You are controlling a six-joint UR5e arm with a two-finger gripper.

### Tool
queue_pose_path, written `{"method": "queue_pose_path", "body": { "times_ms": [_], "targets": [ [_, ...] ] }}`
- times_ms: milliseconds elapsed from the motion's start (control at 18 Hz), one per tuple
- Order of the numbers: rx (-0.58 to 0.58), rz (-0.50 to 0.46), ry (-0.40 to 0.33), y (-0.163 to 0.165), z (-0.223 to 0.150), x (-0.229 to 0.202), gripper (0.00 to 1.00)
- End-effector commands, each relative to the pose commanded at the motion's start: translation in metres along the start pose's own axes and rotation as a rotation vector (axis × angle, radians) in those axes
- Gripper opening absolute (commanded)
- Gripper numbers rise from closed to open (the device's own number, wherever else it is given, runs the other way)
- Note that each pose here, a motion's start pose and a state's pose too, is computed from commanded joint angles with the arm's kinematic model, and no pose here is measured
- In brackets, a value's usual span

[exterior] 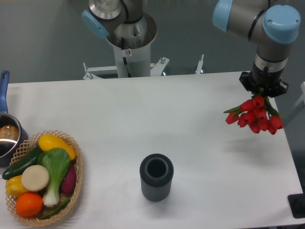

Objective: Insert the flowers into the vase
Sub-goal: 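Lift the red tulip bunch with the gripper and swing it toward the vase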

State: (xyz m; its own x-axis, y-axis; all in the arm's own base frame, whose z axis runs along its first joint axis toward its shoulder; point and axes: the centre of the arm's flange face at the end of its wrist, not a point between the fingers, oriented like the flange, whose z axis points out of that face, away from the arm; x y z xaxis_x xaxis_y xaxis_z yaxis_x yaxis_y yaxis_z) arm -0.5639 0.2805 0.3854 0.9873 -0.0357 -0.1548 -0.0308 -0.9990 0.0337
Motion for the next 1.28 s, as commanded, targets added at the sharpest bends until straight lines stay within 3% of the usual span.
{"method": "queue_pose_path", "body": {
  "times_ms": [222, 500, 944, 1278],
  "targets": [
    [0.031, 0.012, 0.002, -0.009, -0.004, 0.005, 0.0],
    [0.165, 0.006, 0.013, -0.024, -0.017, 0.01, 0.0],
    [0.507, -0.12, 0.022, -0.05, -0.068, 0.021, 0.0],
    [0.733, -0.157, 0.095, -0.066, -0.093, 0.03, 0.0]
  ]
}}
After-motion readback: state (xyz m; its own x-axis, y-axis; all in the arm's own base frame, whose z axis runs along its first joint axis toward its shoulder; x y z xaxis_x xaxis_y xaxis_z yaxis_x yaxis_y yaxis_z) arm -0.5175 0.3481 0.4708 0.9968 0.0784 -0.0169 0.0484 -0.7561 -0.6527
